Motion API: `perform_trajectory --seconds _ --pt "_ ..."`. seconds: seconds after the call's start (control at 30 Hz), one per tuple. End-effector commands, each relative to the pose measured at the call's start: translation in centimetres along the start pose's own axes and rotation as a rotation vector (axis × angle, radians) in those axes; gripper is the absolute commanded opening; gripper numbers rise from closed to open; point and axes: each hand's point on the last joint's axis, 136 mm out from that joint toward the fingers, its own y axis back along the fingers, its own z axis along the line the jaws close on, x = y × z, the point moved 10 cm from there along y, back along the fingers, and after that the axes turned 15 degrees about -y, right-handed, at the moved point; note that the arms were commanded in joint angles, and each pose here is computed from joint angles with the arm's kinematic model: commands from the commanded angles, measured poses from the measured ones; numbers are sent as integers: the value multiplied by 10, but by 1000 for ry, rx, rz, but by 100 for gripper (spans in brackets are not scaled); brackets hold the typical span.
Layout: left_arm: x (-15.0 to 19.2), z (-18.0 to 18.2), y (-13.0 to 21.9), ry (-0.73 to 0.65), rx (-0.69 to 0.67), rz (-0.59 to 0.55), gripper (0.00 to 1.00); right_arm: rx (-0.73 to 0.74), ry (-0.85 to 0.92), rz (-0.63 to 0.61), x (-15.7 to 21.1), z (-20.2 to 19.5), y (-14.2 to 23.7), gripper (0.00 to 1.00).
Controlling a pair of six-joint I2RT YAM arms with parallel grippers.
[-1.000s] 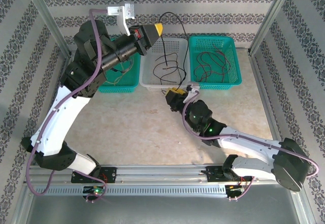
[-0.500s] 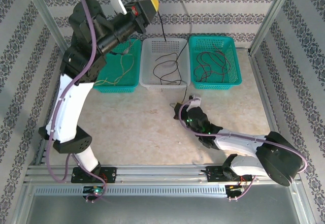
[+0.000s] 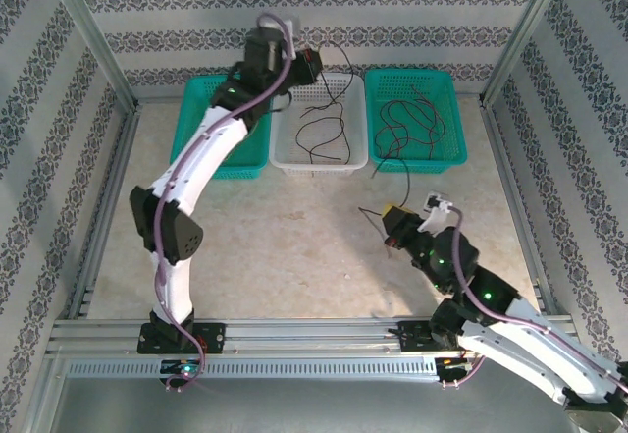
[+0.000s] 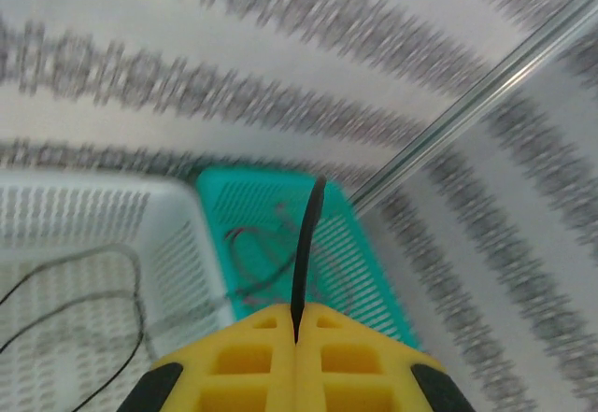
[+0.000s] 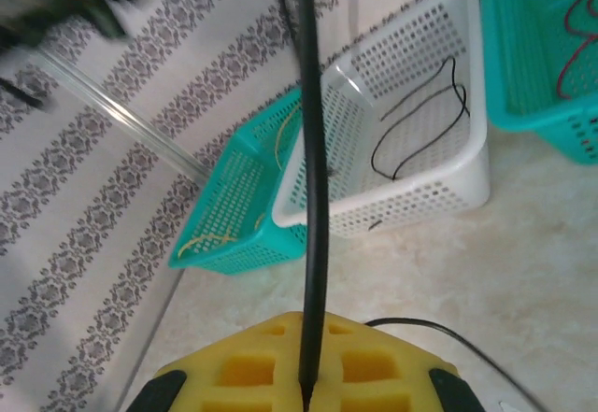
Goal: Untangle the cables
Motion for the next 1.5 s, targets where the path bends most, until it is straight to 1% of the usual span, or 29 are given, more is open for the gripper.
perform_trajectory --seconds 0.0,0.03,0.07,0.1,0.13,0.2,0.3,0.4,0.5,0.57,0.63,0.77,0.9,0.97,1.07,1.2,1.23,1.27,1.33,1.37,1.4,1.47 --pt "12 13 -21 -49 -2 -46 2 171 128 59 -3 -4 9 0" --pt "23 18 -30 -45 -3 -26 21 171 144 70 -6 2 8 0" --pt "34 21 -37 -43 -1 -8 42 164 153 80 -8 9 7 0" --pt "41 24 -39 -33 3 4 55 153 159 85 -10 15 6 0" --pt "47 25 -41 -26 19 11 64 137 165 89 -12 22 5 0" --pt "52 22 -37 -27 57 11 70 120 186 91 -18 36 4 0" --pt "46 14 -16 -73 92 -7 72 114 224 86 -28 55 0 0" --pt "36 6 21 -137 54 -10 75 110 256 103 -40 78 -10 0" --pt "33 3 70 -176 -10 -64 80 106 283 144 -52 102 -30 0" --pt "40 2 104 -207 -39 -80 82 107 304 154 -61 115 -48 0" --pt "54 3 133 -205 -57 -74 83 108 309 162 -70 126 -65 0" --pt "98 7 183 -165 -42 -17 83 89 302 174 -91 150 -105 0" --pt "144 12 216 -56 -12 19 85 88 297 201 -100 165 -150 0" --pt "163 16 230 -19 -37 38 86 100 285 219 -104 165 -178 0" --pt "177 21 248 2 -77 29 88 140 268 247 -106 153 -223 0" --pt "178 23 263 -33 -123 12 89 181 237 309 -106 134 -275 0" --pt "177 24 264 -39 -145 18 89 203 238 326 -104 128 -287 7" --pt "177 25 265 -46 -158 22 89 226 240 344 -102 123 -297 23" --pt "178 26 265 -44 -173 26 89 262 243 364 -98 116 -310 50" --pt "179 27 265 -46 -181 29 89 274 246 363 -96 113 -313 52" --pt "179 28 265 -48 -200 30 90 280 247 361 -96 112 -313 53" --pt "177 32 268 -57 -261 25 91 287 251 345 -97 112 -309 57"
